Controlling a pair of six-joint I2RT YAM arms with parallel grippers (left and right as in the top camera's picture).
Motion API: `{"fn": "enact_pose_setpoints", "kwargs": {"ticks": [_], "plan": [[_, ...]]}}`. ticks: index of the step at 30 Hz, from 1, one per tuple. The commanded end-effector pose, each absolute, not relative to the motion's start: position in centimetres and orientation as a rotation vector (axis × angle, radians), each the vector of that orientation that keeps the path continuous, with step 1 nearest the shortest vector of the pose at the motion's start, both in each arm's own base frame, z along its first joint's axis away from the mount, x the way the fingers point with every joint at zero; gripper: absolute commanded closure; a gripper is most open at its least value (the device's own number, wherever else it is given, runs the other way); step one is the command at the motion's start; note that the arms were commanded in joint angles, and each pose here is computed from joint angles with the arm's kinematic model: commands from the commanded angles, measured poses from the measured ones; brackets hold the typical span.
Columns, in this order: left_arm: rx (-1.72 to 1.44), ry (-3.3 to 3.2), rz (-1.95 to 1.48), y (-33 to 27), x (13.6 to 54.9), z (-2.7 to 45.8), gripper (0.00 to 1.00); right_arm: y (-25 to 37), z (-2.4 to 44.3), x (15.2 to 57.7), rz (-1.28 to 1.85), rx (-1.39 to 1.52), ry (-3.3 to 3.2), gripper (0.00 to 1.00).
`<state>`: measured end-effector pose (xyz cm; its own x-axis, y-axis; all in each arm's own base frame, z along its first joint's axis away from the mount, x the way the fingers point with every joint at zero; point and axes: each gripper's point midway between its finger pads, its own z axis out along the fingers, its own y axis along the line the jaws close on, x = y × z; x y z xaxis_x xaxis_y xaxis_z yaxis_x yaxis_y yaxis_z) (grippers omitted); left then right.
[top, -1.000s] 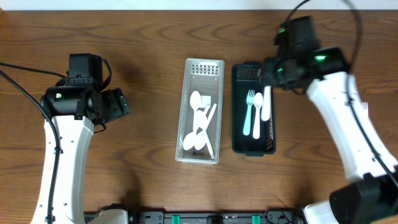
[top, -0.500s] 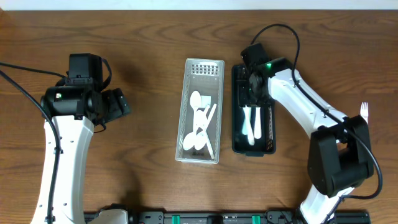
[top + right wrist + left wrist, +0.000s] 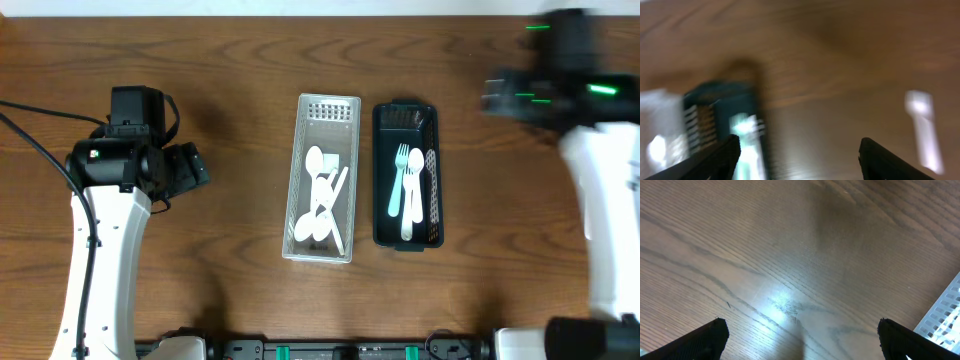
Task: Pack container
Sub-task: 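Return the right gripper and grasp the last white fork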
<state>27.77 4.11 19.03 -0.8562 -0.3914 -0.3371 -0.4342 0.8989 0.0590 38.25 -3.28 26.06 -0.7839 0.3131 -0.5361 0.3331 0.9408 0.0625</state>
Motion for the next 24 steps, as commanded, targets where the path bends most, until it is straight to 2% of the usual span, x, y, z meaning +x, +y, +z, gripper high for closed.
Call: {"fn": "enact_pose_setpoints", "kwargs": {"ticks": [1,6,11,24], "plan": [[-0.597,2.761,0.208,4.2,27.6,18.8,0.02,-10.5,25.3,36.1,-0.159,0.588,2.557,0.20],[-0.597,2.761,0.208,4.2,27.6,18.8,0.02,-17.8,21.8,33.4,-0.177,0.746,2.633,0.12],[-0.597,2.761,0.208,4.2,27.6,18.8,0.02,-21.9,17.0,32.1,-0.197,0.773,2.751,0.09],[-0.596,2.754,0.206,4.2,27.7,18.8,0.02,-23.2,3.6,30.9,-0.040,0.668,3.132,0.10]]}}
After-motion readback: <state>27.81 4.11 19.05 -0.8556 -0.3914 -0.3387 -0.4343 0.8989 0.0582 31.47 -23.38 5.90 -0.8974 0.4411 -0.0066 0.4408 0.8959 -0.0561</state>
